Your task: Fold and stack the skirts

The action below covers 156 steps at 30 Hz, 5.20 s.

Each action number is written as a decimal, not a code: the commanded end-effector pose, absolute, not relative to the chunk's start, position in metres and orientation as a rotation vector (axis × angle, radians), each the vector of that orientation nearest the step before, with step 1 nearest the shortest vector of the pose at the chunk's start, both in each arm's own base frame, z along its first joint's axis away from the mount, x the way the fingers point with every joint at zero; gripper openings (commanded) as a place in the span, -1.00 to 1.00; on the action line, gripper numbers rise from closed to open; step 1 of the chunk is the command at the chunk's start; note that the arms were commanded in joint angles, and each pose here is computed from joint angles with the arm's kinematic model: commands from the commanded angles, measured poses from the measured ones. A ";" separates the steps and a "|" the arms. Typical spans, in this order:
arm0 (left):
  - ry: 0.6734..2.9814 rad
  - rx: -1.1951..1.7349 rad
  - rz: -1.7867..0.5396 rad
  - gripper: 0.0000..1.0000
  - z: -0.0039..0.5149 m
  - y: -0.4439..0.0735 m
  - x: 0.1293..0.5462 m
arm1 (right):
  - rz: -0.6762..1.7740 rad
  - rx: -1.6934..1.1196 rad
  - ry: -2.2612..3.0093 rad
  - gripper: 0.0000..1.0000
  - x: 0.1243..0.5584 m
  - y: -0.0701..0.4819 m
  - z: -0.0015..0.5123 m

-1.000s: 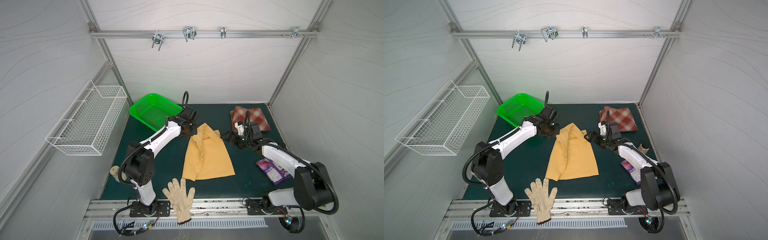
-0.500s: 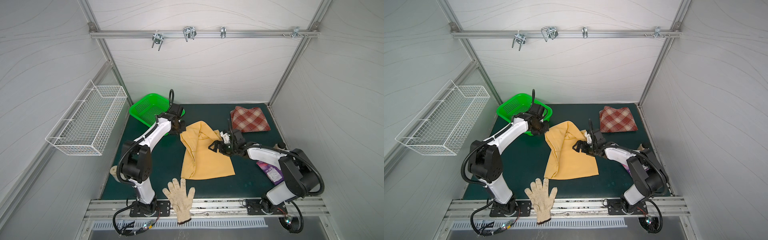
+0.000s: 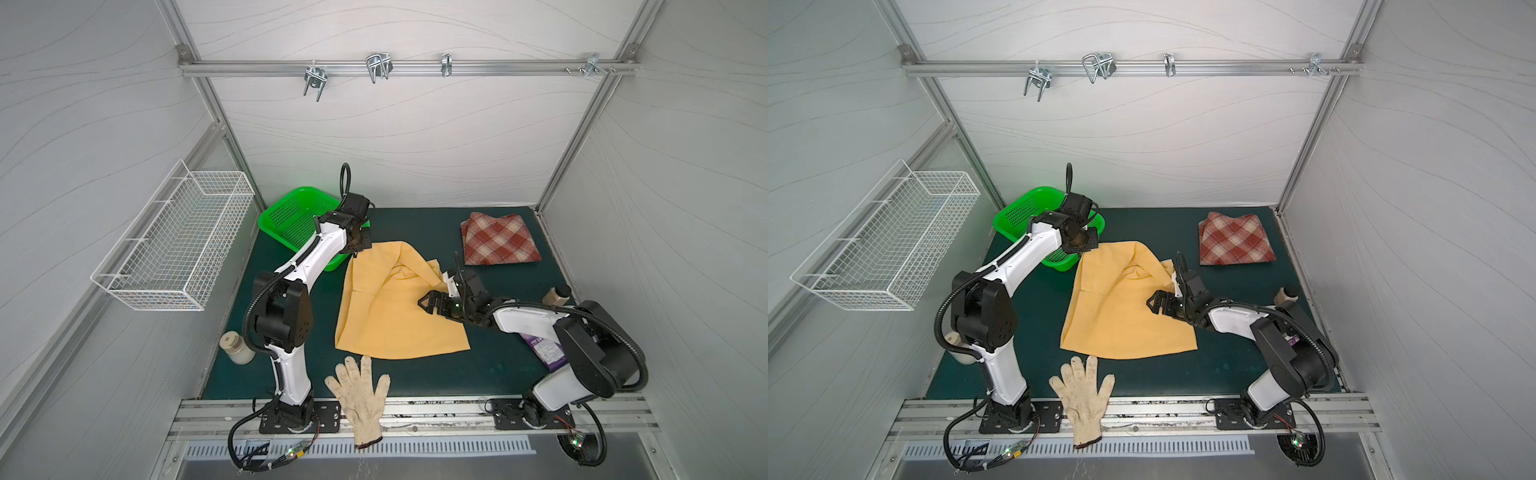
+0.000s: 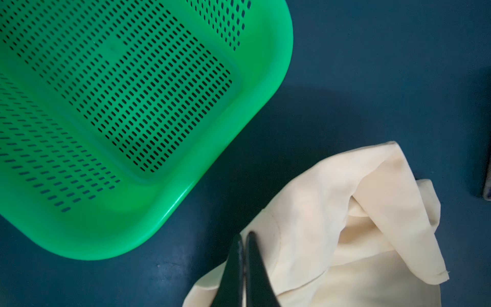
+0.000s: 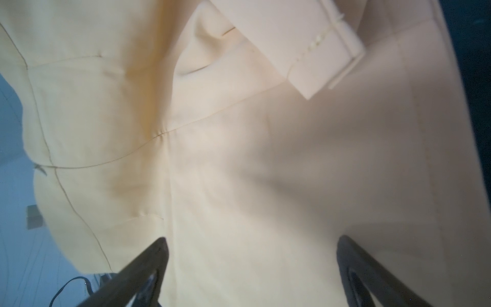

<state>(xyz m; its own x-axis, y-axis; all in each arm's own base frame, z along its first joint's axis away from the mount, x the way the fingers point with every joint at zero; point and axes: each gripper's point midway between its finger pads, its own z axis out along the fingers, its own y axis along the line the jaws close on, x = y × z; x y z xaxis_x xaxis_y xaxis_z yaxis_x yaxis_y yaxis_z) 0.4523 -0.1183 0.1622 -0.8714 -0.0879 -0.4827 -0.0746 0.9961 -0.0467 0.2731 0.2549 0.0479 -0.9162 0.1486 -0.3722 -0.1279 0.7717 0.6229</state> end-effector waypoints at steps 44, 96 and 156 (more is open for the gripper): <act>2.611 -0.255 -0.778 0.98 0.095 -0.190 0.289 | 0.727 -0.040 2.594 0.85 0.309 0.259 0.088; 2.751 -0.289 -0.669 0.96 0.021 -0.180 0.275 | -0.197 -0.813 2.540 -0.24 0.344 0.238 0.028; 2.778 -0.266 -0.570 0.97 0.011 -0.165 0.266 | 0.043 -0.255 2.499 0.67 0.524 0.188 0.128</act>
